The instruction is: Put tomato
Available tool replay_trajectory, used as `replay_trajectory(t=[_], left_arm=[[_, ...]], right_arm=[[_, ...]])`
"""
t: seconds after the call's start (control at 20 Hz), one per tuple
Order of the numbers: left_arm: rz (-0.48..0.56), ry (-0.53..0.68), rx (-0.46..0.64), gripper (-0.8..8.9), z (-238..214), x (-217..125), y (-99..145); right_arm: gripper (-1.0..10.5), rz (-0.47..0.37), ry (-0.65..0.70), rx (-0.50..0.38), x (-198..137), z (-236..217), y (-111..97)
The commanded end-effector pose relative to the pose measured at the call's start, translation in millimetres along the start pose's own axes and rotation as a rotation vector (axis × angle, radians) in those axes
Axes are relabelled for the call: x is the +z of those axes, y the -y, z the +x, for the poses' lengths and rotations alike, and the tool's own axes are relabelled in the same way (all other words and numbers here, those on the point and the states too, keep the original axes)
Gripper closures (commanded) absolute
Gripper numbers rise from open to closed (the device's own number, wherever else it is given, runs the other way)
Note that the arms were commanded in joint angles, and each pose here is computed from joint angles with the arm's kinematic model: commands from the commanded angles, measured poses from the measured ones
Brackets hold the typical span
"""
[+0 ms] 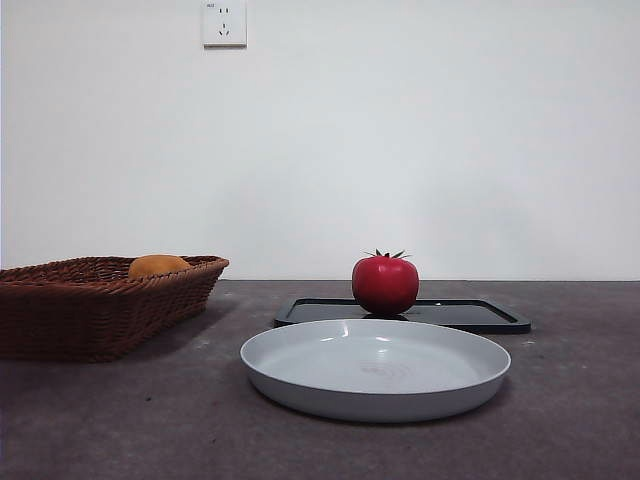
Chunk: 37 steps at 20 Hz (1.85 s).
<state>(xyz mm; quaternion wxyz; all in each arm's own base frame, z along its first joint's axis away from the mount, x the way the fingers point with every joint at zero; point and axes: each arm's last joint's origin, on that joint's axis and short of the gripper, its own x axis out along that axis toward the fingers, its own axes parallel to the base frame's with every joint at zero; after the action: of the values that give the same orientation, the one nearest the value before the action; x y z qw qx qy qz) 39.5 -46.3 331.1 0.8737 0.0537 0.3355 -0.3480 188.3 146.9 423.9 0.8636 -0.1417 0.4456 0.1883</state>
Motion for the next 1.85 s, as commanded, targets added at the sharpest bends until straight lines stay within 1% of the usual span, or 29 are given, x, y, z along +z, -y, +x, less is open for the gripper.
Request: replay_trajectory(t=[0.05, 0.15, 0.3, 0.45, 0.65, 0.75, 0.8, 1.0, 1.3, 1.35, 1.4, 1.45, 1.5, 1.55, 1.6, 1.65, 1.85], left_arm=[[0.015, 0.024, -0.008, 2.33, -1, 3, 1], [0.012, 0.041, -0.012, 2.33, -1, 5, 1], [-0.009, 0.044, -0.013, 2.33, -1, 5, 2], [-0.061, 0.044, -0.014, 2.33, -1, 5, 2], [-0.072, 0.043, -0.014, 2.33, -1, 5, 2], [-0.072, 0.044, -0.013, 2.33, -1, 5, 1], [-0.072, 0.045, -0.011, 2.33, -1, 5, 1], [-0.074, 0.064, 0.049, 2.33, -1, 6, 0], [-0.076, 0.051, 0.053, 2.35, -1, 5, -1], [-0.077, 0.054, 0.053, 2.57, -1, 5, -1], [-0.077, 0.054, 0.053, 3.16, -1, 5, -1], [-0.077, 0.054, 0.053, 4.39, -1, 5, -1], [-0.078, 0.053, 0.053, 6.30, -1, 5, -1], [-0.081, 0.053, 0.053, 7.96, -1, 5, -1], [-0.084, 0.054, 0.052, 7.96, -1, 5, -1], [-0.084, 0.054, 0.053, 7.98, -1, 5, -1], [-0.084, 0.054, 0.052, 7.96, -1, 5, -1]], right_arm=[[3.5, -0.010, -0.012, 0.049, -29, 2, -7], [3.5, -0.001, 0.027, 0.095, -54, 6, -9], [3.5, 0.001, 0.053, 0.120, -98, 14, -7], [3.5, 0.062, 0.117, 0.137, -141, 12, 2], [3.5, 0.143, 0.223, 0.156, -186, 2, 15], [3.5, 0.196, 0.281, 0.165, -197, -6, 20], [3.5, 0.206, 0.305, 0.174, -200, -10, 22], [3.5, 0.215, 0.344, 0.187, -206, -16, 25], [3.8, 0.224, 0.365, 0.194, -204, -17, 24], [4.2, 0.224, 0.364, 0.194, -204, -17, 24], [4.9, 0.227, 0.363, 0.194, -204, -16, 24], [5.8, 0.233, 0.363, 0.196, -204, -16, 24], [7.3, 0.233, 0.363, 0.196, -204, -16, 24], [8.4, 0.233, 0.362, 0.196, -204, -16, 24], [9.2, 0.233, 0.362, 0.195, -204, -16, 24], [9.4, 0.233, 0.360, 0.195, -204, -16, 24], [9.4, 0.232, 0.355, 0.193, -205, -16, 24]])
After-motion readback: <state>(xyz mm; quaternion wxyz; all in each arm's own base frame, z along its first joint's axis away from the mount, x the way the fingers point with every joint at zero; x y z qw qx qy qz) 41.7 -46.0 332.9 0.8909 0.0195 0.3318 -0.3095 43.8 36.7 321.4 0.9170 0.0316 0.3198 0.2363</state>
